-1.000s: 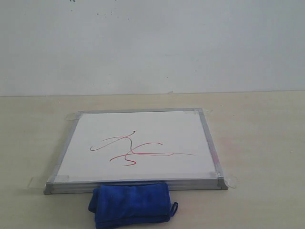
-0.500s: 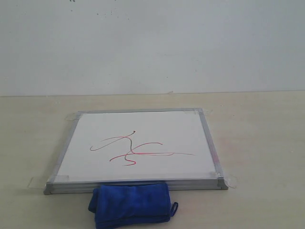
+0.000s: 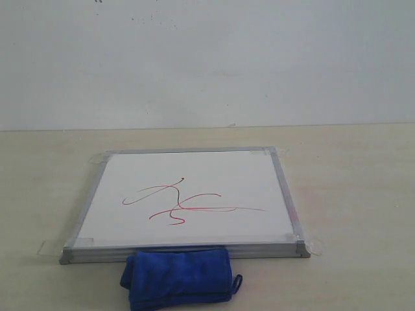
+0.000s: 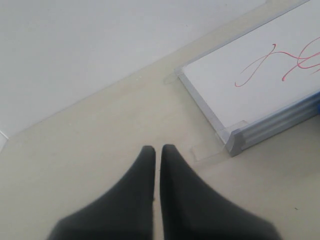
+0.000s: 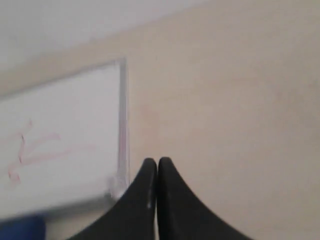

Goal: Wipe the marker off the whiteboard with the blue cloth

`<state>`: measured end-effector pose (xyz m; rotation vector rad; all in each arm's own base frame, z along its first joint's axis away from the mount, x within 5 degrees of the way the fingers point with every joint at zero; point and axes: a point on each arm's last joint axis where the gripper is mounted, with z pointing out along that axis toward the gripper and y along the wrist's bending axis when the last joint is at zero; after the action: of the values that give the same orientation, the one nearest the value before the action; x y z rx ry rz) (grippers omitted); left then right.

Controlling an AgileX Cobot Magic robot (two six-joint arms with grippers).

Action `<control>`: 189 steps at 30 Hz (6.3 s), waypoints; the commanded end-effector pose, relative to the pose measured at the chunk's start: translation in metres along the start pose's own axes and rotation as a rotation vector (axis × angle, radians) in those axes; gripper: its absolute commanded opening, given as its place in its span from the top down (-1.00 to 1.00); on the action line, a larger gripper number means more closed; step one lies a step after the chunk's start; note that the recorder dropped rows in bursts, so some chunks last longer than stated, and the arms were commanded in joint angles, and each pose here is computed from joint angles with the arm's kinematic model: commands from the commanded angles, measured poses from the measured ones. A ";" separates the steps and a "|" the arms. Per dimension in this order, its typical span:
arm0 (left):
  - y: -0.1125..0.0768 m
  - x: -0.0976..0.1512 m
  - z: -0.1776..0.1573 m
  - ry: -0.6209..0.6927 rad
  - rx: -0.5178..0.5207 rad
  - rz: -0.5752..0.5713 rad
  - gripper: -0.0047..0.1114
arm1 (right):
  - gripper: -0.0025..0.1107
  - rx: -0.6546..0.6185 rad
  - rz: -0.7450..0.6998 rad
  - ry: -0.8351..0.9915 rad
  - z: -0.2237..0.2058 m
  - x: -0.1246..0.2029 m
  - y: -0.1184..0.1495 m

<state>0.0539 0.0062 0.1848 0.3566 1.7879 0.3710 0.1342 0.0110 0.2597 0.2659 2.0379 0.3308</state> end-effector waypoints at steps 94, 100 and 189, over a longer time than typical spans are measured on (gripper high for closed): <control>0.000 0.001 0.000 -0.002 -0.002 0.003 0.85 | -0.04 -0.673 -1.653 0.842 0.189 0.094 0.284; 0.000 0.001 0.000 -0.002 -0.002 0.003 0.85 | -0.04 -0.668 -1.655 0.902 0.200 0.111 0.279; 0.000 0.001 0.000 -0.002 -0.002 0.003 0.85 | 0.96 -0.557 -0.679 0.601 0.341 0.106 0.353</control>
<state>0.0539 0.0062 0.1848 0.3566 1.7879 0.3710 0.4063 0.4132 0.1458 -0.9267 2.3609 0.5467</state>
